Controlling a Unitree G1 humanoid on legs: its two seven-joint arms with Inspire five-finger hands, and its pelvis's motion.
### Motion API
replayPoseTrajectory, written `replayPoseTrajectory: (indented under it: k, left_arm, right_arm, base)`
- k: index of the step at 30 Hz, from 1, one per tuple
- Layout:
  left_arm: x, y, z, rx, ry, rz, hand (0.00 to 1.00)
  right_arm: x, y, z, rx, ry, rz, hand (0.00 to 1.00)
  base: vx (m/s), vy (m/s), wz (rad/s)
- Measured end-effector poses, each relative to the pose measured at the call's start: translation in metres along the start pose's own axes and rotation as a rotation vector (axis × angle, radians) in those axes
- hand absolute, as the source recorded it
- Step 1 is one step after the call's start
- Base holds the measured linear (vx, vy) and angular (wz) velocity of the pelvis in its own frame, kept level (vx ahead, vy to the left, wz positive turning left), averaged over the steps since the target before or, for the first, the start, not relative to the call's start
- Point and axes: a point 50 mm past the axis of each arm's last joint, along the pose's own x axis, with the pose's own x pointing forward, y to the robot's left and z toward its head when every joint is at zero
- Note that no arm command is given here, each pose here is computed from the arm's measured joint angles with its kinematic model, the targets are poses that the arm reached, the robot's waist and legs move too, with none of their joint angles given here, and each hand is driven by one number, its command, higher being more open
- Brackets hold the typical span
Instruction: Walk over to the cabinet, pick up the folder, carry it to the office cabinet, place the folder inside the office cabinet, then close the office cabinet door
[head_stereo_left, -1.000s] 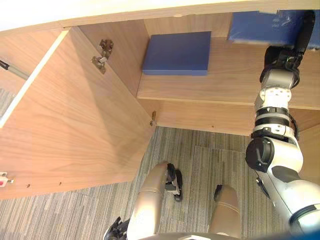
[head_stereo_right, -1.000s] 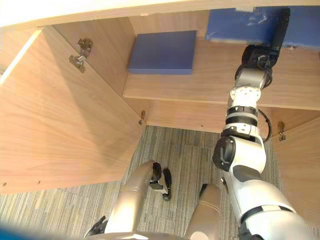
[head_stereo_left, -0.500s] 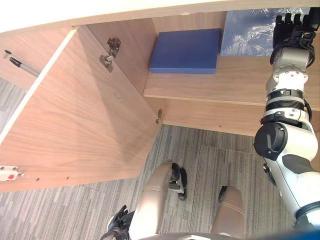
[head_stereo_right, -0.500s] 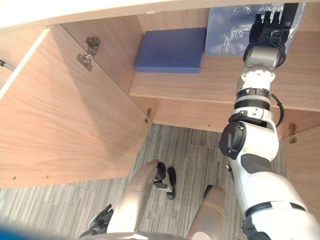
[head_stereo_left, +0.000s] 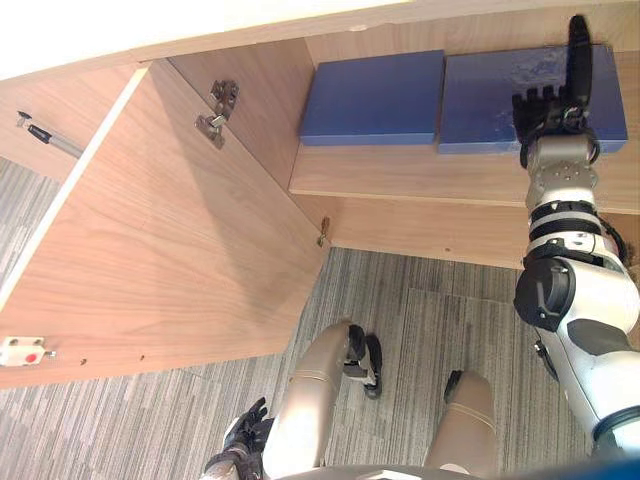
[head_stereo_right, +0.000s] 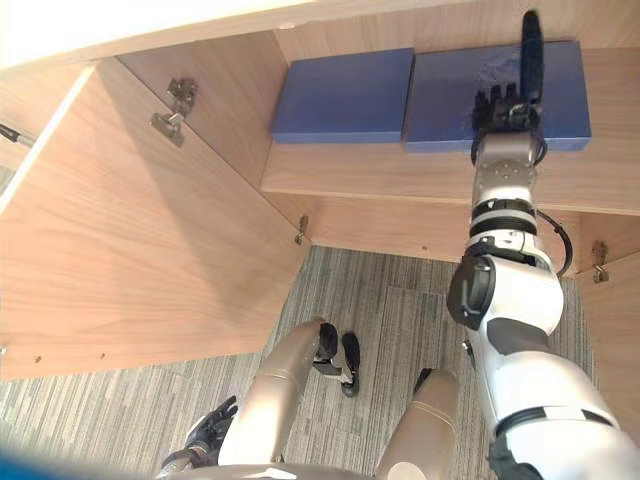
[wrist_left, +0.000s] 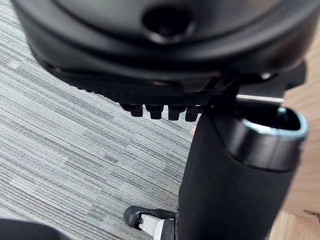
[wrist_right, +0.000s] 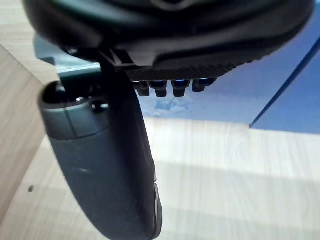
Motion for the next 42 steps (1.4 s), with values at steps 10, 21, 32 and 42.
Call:
replayPoseTrajectory:
  k: [10, 21, 32, 42]
  left_arm:
    - [-0.004, -0.001, 0.002, 0.049, 0.002, -0.051, 1.00]
    - [-0.002, 0.001, -0.017, -0.013, 0.082, 0.026, 1.00]
    - [-0.038, 0.028, -0.092, -0.056, 0.302, 0.152, 1.00]
    - [-0.055, 0.049, -0.110, -0.031, 0.371, 0.231, 1.00]
  right_arm:
    - [0.000, -0.024, -0.010, -0.138, 0.044, -0.016, 1.00]
    - [-0.060, -0.068, -0.089, -0.304, 0.077, 0.193, 1.00]
    - [-0.227, -0.301, -0.139, -0.824, 0.619, -0.199, 1.00]
    - [-0.299, -0.383, -0.087, -0.941, 0.795, -0.552, 1.00]
  base:
    - [0.01, -0.066, -0.06]
    - [0.05, -0.041, -0.28]
    - [0.12, -0.095, -0.14]
    - [-0.05, -0.114, -0.41]
